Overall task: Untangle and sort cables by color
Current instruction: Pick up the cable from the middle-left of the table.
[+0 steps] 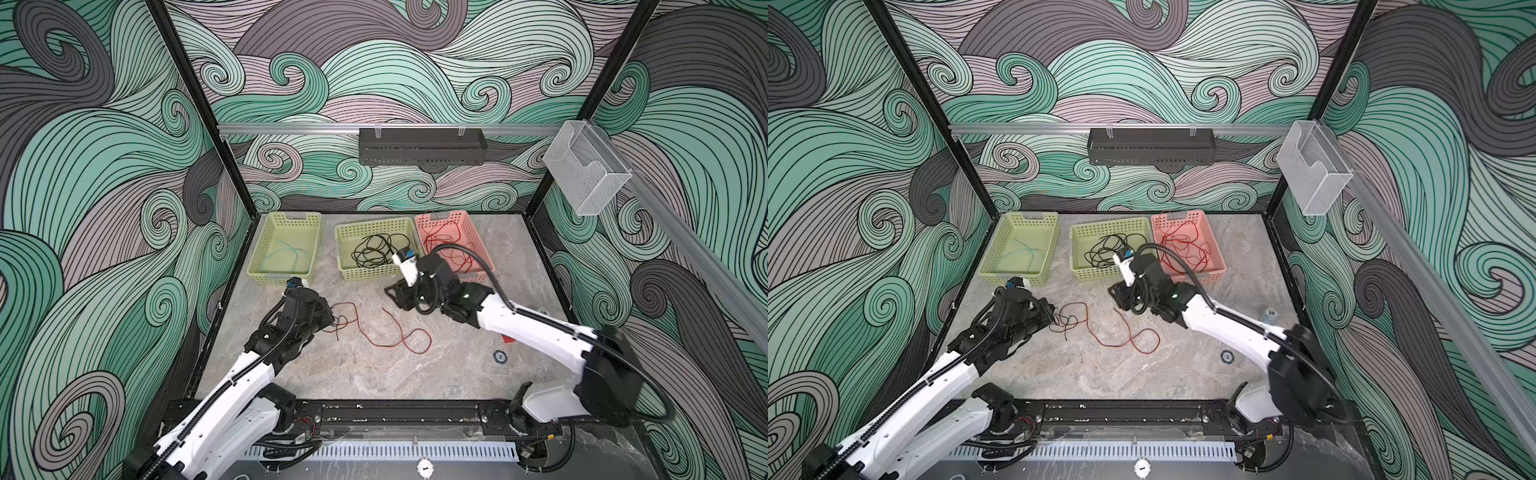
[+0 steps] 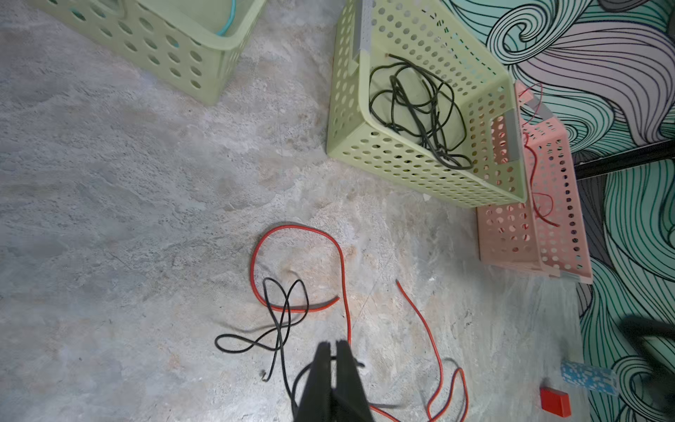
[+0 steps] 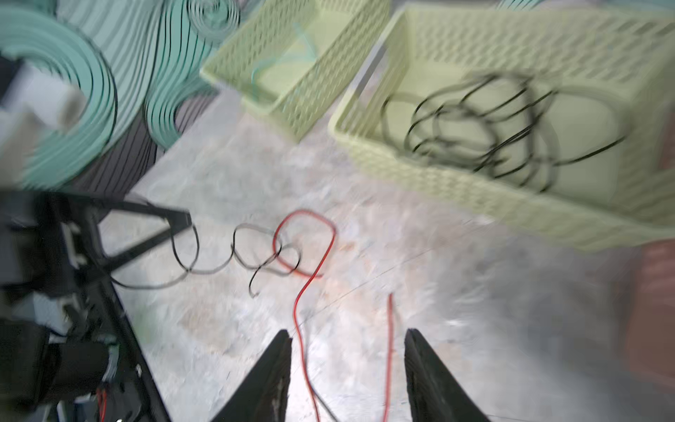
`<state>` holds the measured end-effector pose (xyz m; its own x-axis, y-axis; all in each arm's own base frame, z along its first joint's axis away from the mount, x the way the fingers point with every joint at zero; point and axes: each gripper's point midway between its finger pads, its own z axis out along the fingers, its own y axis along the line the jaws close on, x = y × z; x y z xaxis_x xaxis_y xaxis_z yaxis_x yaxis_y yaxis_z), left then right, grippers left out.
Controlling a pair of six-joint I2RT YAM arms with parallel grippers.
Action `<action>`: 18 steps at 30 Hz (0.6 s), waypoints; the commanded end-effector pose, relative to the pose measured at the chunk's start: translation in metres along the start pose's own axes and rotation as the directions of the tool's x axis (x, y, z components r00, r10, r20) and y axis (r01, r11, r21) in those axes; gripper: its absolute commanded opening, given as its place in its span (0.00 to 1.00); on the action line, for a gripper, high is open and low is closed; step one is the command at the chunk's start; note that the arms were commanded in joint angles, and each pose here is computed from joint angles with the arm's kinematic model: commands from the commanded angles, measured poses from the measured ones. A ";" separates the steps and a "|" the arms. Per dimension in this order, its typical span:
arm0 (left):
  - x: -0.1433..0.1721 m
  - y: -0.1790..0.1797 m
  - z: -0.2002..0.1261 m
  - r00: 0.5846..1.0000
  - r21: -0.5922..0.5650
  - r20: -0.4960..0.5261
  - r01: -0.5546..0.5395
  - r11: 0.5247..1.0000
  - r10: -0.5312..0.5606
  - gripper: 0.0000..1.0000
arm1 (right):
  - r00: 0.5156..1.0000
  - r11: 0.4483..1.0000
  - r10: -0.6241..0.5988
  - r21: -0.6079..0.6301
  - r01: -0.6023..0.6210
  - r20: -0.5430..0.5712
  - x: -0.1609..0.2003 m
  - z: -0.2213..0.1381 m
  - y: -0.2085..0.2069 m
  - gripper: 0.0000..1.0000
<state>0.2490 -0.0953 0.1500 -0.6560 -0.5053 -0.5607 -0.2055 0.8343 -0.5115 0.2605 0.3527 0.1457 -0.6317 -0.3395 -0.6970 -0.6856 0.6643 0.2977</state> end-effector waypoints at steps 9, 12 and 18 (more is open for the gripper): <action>-0.017 -0.003 -0.041 0.997 0.024 0.069 -0.027 0.999 0.025 0.00 | 0.978 0.985 0.058 -0.151 -0.089 -0.198 0.051 0.089 0.035 0.59; -0.019 -0.005 -0.046 0.996 0.042 0.081 -0.027 0.999 0.024 0.00 | 0.974 0.985 0.062 -0.144 -0.095 -0.219 0.059 0.098 0.035 0.56; -0.019 -0.017 -0.050 0.997 0.106 0.075 -0.034 0.994 0.026 0.00 | 0.987 0.993 0.034 -0.108 -0.051 -0.154 0.047 0.080 0.031 0.53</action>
<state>0.2294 -0.0864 0.1878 -0.6060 -0.5108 -0.6098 -0.1402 0.8232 -0.5501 0.2340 0.4106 0.0419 -0.7331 -0.4502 -0.5099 -0.6680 0.6179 0.4148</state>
